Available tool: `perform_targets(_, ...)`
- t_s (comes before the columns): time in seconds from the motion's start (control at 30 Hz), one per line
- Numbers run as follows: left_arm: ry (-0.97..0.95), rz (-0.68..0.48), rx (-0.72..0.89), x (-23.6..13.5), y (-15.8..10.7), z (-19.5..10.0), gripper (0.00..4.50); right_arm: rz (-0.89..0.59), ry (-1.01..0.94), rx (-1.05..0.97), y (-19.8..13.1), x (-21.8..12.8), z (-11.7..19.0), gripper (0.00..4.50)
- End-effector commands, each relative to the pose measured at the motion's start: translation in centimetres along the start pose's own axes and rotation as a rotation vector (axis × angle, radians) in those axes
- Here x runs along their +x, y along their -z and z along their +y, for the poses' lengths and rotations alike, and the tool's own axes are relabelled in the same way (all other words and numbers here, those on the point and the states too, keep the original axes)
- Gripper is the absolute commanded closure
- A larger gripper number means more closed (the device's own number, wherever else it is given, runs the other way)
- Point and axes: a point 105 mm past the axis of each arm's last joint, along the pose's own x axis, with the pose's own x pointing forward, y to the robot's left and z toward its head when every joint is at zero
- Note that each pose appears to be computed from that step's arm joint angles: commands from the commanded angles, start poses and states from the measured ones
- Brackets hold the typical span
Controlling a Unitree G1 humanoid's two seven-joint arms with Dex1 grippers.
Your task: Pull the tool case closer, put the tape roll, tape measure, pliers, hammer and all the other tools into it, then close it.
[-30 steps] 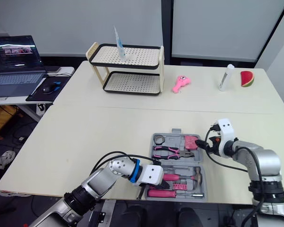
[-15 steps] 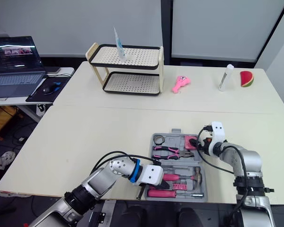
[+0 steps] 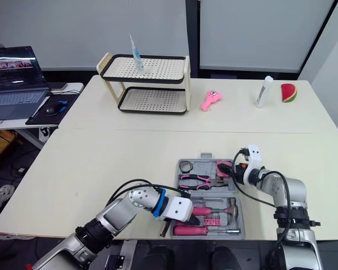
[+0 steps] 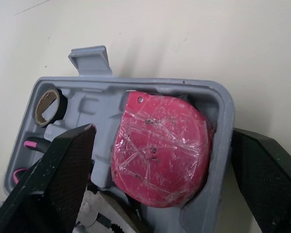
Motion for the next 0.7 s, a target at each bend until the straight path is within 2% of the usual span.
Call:
perform_targets(0.03, 0.075, 0.175, -0.113, 0.5, 4.9, -2.6, 4.5, -0.043, -0.182, -0.033, -1.3, 0.1, 3.3, 0.08)
perform_targets(0.33, 0.078, 0.176, -0.117, 0.4, 5.0, -2.8, 4.5, -0.087, -0.292, -0.145, -2.4, -0.7, 4.9, 0.08)
perform_targets(0.7, 0.069, 0.171, -0.117, 0.2, 5.0, -2.7, 4.5, -0.077, -0.362, -0.386, -2.6, -2.4, 6.5, 0.08)
